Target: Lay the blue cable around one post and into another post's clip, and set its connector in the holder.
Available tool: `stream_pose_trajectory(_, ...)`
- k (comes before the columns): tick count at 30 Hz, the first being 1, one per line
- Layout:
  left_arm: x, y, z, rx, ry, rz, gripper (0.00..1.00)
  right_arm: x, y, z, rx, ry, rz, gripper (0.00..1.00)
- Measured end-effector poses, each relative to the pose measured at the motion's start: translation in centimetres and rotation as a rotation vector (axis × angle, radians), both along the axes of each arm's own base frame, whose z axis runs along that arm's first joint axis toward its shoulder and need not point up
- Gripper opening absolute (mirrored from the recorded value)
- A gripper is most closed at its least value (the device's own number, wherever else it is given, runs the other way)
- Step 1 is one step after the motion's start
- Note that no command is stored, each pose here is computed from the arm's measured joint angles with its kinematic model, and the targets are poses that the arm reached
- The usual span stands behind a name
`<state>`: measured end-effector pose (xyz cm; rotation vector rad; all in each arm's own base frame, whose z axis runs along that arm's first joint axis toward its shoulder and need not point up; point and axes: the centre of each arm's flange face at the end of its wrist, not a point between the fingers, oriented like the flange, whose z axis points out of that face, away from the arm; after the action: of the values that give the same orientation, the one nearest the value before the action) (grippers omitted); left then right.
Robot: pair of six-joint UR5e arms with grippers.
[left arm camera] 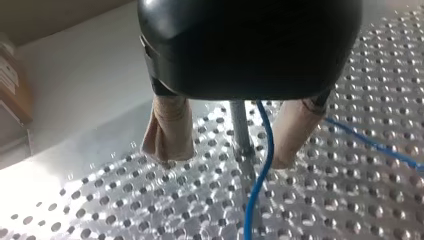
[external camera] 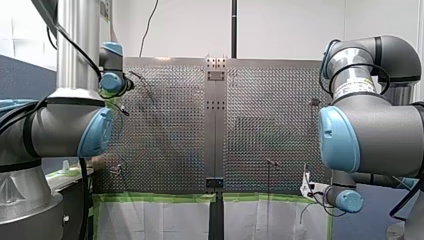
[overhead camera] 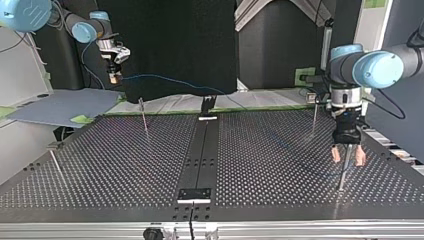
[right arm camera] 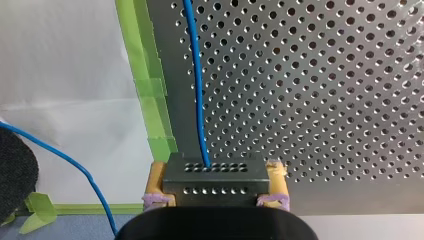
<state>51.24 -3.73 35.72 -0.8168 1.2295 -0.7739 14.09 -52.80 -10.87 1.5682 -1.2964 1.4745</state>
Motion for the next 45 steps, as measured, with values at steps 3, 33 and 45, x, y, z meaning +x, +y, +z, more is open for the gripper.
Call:
stream_pose_trajectory(3,-0.8,-0.3,0.2,-0.006,-0.005,-0.011,1.00,0.1,0.0,0.0,-0.001,0.000,0.000,0.00)
stream_pose_trajectory(33,-6.3,-2.5,1.0,-0.010,-0.043,-0.077,1.00,0.5,0.1,0.0,-0.002,0.000,0.007,0.00)
stream_pose_trajectory(45,-8.5,-2.8,0.5,0.031,0.008,-0.053,1.00,0.5,0.1,0.0,-0.001,-0.002,0.007,0.00)
